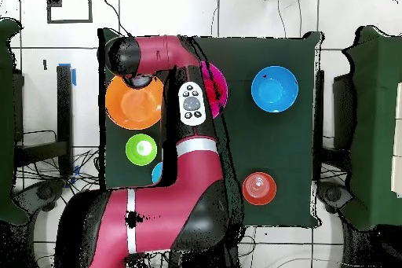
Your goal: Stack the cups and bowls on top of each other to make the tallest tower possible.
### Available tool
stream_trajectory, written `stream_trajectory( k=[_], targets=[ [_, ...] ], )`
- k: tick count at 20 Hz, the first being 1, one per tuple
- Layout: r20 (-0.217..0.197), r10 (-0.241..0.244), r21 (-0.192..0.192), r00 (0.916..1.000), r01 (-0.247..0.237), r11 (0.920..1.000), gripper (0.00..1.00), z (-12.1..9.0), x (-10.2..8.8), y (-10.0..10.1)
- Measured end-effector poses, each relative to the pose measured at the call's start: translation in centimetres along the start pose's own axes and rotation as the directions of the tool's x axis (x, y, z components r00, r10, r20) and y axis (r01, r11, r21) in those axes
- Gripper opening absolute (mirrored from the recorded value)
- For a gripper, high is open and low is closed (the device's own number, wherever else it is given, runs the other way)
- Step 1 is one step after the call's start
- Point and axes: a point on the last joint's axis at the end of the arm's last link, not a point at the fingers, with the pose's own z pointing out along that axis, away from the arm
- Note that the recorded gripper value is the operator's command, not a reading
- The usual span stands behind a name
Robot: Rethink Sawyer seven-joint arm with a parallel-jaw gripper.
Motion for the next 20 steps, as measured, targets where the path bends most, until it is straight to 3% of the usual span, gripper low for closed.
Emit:
stream_trajectory(
  k=[3,20],
  targets=[
    [0.017,-0.005,0.0,0.9998,0.005,1.0,1.0,0.16,-0.2,0.28],
    [0.024,-0.005,-0.014,0.9997,0.006,0.9999,1.0,0.19,-0.36,0.31]
  ],
)
